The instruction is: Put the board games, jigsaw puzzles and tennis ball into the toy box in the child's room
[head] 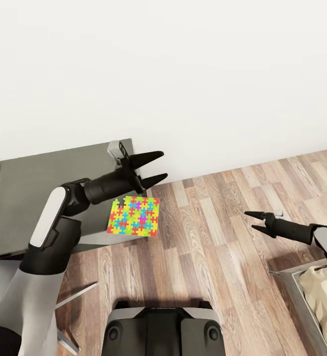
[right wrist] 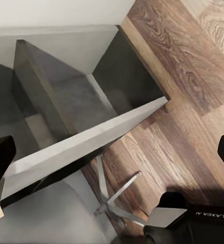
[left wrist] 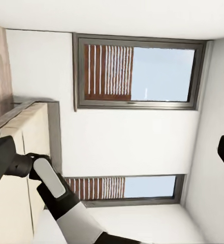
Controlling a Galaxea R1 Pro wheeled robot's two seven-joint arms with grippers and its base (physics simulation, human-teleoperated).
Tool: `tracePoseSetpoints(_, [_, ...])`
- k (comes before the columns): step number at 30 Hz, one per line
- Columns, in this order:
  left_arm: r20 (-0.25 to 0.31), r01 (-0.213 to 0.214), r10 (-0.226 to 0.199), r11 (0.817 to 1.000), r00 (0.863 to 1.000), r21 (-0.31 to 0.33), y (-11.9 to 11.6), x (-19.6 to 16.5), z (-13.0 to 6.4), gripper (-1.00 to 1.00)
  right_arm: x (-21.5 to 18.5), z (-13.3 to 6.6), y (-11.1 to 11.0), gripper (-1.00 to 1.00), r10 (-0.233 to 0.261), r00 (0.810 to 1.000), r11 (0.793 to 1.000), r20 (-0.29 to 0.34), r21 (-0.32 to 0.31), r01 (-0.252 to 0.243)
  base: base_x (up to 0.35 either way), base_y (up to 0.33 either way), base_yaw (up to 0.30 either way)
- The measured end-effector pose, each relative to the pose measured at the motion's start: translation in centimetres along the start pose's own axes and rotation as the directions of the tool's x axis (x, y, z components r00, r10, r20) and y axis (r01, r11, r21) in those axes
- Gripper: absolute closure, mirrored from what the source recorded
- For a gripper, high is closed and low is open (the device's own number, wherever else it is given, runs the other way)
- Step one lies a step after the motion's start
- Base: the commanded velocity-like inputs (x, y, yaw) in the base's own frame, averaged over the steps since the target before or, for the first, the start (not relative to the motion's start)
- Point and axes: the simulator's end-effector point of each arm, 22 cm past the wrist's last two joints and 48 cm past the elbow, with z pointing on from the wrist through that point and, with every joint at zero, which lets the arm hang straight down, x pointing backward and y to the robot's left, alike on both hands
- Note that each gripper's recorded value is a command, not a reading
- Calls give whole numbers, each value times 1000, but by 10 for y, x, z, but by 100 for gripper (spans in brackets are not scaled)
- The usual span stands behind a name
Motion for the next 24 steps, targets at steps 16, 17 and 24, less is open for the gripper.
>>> tracePoseSetpoints(16, [-28, -53, 53, 999, 998, 6, -14, -7, 1, -100, 8, -1, 49, -100, -169, 986, 963, 13, -210, 168, 0, 0, 2])
tracePoseSetpoints(17, [-20, -57, 57, 998, 998, 5, -15, -10, -1, -100, 9, -4, 52, -100, -187, 982, 957, 8, -223, 184, 0, 0, 55])
tracePoseSetpoints(24, [6, -68, 68, 998, 998, 5, -19, -21, -9, -100, 16, -14, 64, -100, -256, 967, 932, -17, -272, 242, 0, 0, 132])
